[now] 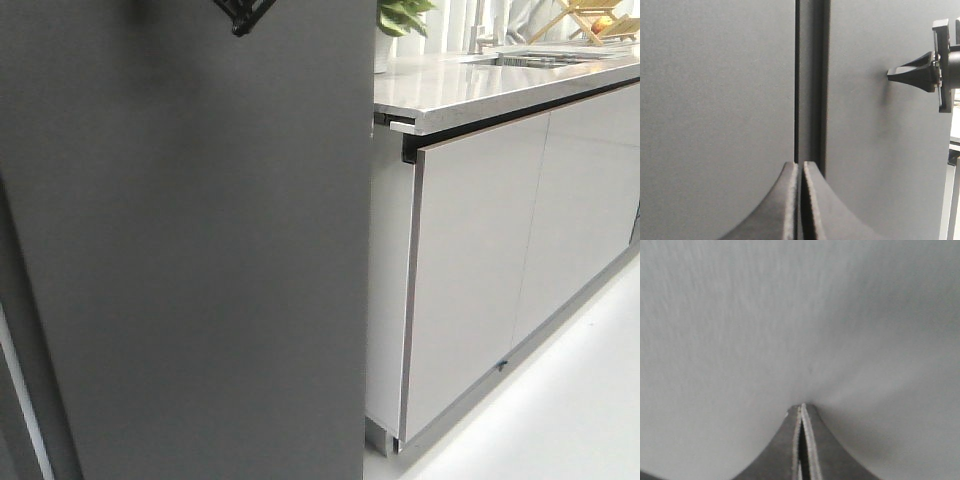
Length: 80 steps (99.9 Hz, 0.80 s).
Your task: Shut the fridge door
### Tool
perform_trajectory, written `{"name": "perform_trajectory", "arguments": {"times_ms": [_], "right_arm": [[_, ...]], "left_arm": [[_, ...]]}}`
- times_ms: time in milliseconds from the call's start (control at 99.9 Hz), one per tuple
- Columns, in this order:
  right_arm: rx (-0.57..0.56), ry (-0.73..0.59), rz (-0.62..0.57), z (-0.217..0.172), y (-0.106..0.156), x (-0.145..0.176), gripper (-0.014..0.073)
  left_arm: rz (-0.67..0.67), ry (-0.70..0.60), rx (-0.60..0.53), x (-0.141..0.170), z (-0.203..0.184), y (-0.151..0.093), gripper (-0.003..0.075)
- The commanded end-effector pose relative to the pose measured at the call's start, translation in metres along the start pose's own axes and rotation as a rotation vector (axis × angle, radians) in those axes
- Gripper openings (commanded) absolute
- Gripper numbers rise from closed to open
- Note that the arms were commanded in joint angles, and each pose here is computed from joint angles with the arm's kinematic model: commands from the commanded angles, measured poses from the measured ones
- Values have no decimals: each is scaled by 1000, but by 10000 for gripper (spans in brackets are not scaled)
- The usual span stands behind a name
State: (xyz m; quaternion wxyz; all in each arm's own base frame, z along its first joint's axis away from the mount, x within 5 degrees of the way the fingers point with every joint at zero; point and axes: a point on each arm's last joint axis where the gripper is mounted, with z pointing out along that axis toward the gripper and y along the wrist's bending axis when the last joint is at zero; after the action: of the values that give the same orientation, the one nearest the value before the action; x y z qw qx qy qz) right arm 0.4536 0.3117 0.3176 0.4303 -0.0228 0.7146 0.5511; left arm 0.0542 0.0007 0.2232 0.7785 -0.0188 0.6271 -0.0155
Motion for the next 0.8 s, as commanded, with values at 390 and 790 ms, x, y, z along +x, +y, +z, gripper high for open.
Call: {"name": "perform_trajectory", "arguments": {"times_ms": [390,790], "right_arm": [[-95,-37,-25,-25,50,-35,-73],[142,-10,-251,-120,109,-104,-73]], "left_arm": [[-6,-47,2,5,-1,0,-20],[-6,-47,2,5,-1,0,-20]]}}
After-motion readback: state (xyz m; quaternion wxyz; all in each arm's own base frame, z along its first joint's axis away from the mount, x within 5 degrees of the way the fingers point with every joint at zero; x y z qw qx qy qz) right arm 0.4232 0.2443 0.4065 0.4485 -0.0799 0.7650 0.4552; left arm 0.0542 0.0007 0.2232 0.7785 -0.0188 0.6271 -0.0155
